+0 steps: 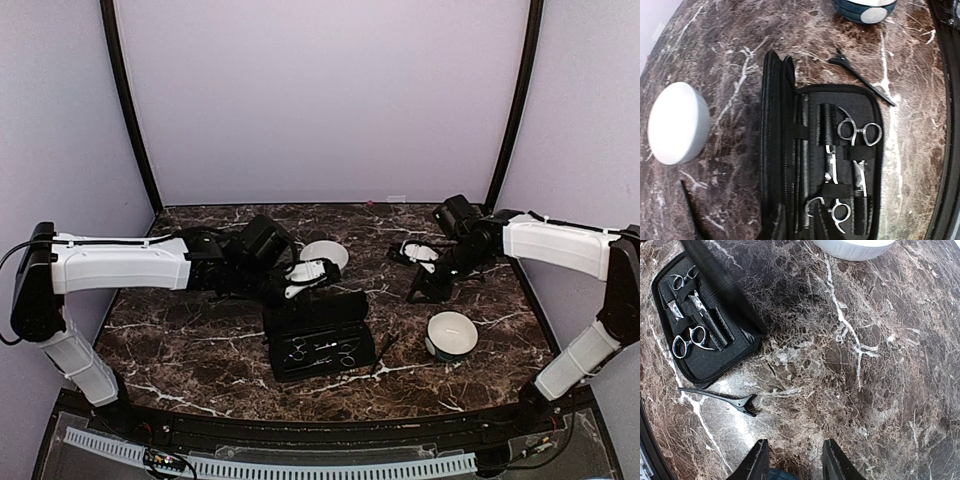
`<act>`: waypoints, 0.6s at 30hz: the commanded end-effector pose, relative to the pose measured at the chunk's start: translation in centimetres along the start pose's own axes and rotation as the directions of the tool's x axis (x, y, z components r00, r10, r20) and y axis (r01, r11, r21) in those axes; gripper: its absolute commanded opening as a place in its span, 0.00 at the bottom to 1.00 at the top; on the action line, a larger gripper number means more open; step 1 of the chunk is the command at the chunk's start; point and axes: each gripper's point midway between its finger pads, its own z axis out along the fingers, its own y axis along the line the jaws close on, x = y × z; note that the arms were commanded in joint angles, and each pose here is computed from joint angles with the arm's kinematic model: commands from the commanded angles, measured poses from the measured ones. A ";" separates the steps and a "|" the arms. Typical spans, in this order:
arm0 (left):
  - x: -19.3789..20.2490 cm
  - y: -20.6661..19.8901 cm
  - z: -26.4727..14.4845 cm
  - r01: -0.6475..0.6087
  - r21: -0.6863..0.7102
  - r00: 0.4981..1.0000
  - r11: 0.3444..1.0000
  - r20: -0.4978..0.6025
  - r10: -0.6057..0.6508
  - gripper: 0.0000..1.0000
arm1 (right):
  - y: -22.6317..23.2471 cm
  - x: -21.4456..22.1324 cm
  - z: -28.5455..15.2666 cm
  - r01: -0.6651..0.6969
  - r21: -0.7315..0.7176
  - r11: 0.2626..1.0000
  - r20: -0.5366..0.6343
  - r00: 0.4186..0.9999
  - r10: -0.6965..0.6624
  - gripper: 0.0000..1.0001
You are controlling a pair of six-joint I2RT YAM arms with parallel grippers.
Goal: Sort the hair-cutting tools
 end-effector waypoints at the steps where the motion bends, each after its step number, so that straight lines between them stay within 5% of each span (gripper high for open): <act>1: -1.8 1.5 -0.8 0.002 -0.071 1.000 0.997 0.020 -0.001 0.24 | 0.0 -1.2 -0.3 0.020 0.000 1.000 0.046 0.999 -0.020 0.37; 4: -1.9 1.8 -0.9 0.028 -0.081 1.000 0.996 0.010 -0.027 0.47 | 0.2 -1.3 -0.6 0.021 0.000 1.000 0.053 0.998 -0.021 0.37; 5: -2.2 2.2 -1.3 0.050 -0.101 0.999 0.994 0.014 -0.049 0.84 | 0.2 -1.3 -0.8 0.021 0.003 1.000 0.057 0.998 -0.021 0.37; 6: -2.6 2.8 -1.8 0.082 -0.130 0.997 0.988 0.019 -0.080 0.97 | 0.3 -1.3 -1.0 0.019 0.005 1.000 0.059 0.998 -0.020 0.37; 10: -3.4 7.2 -6.0 0.222 -0.358 0.975 0.907 0.051 -0.218 0.99 | 0.2 -1.9 -2.7 0.028 0.039 0.999 0.077 0.997 -0.031 0.37; 13: -2.2 11.1 -10.0 0.265 -0.572 0.958 0.776 0.067 -0.278 0.99 | 0.0 -2.6 -4.6 0.045 0.088 0.995 0.100 0.994 -0.054 0.37; 18: 0.6 16.4 -15.0 0.364 -0.712 0.926 0.600 0.204 -0.319 0.99 | -0.7 -3.6 -6.5 0.041 0.176 0.983 0.153 0.986 -0.069 0.37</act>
